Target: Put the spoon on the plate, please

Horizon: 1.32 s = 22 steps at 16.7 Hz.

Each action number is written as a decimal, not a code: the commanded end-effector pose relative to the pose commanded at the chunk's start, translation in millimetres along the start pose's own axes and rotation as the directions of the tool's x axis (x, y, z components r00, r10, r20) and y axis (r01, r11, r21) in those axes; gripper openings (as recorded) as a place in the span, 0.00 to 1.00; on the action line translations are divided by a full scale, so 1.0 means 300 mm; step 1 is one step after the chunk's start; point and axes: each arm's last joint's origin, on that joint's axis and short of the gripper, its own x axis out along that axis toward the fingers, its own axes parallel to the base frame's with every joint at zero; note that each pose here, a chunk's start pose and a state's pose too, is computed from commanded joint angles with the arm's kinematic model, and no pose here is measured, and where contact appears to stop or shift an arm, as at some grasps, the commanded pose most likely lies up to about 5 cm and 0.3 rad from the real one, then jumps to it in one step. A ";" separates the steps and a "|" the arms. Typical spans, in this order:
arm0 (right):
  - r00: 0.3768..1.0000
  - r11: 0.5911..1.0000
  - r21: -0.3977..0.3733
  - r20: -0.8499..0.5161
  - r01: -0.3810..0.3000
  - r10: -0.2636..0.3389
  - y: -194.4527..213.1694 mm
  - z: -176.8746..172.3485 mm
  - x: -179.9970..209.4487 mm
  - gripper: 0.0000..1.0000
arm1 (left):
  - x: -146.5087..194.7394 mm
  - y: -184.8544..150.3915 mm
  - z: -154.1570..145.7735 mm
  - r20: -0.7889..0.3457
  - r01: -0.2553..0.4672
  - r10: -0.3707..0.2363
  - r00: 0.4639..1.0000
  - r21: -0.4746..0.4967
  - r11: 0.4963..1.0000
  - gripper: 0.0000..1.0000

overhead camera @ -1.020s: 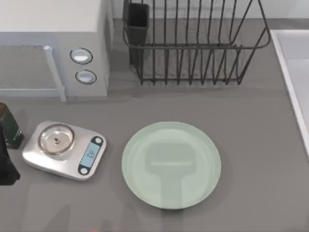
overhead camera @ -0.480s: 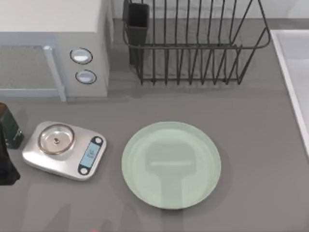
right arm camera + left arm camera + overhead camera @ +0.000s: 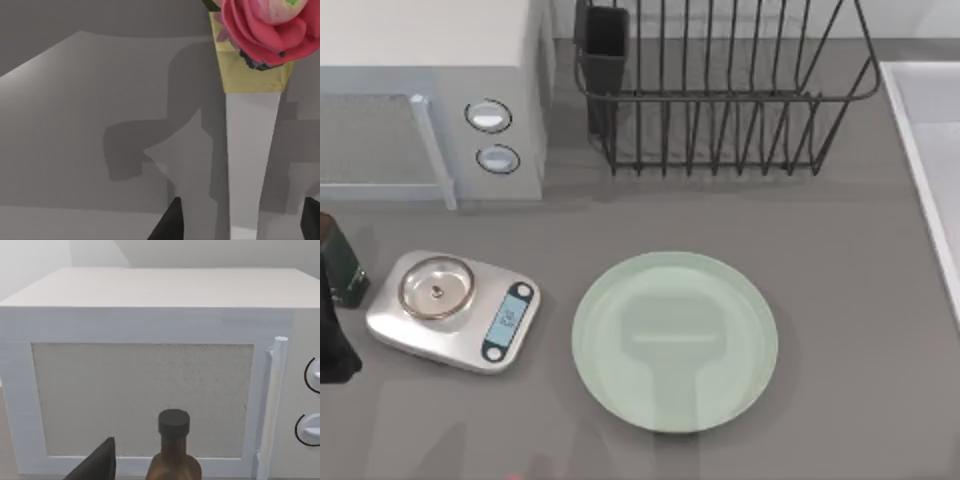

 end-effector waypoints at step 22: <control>1.000 0.941 -0.339 0.001 0.000 0.000 -0.074 0.104 -0.340 0.00 | 0.000 0.000 0.000 0.000 0.000 0.000 1.000 0.000 1.000 1.00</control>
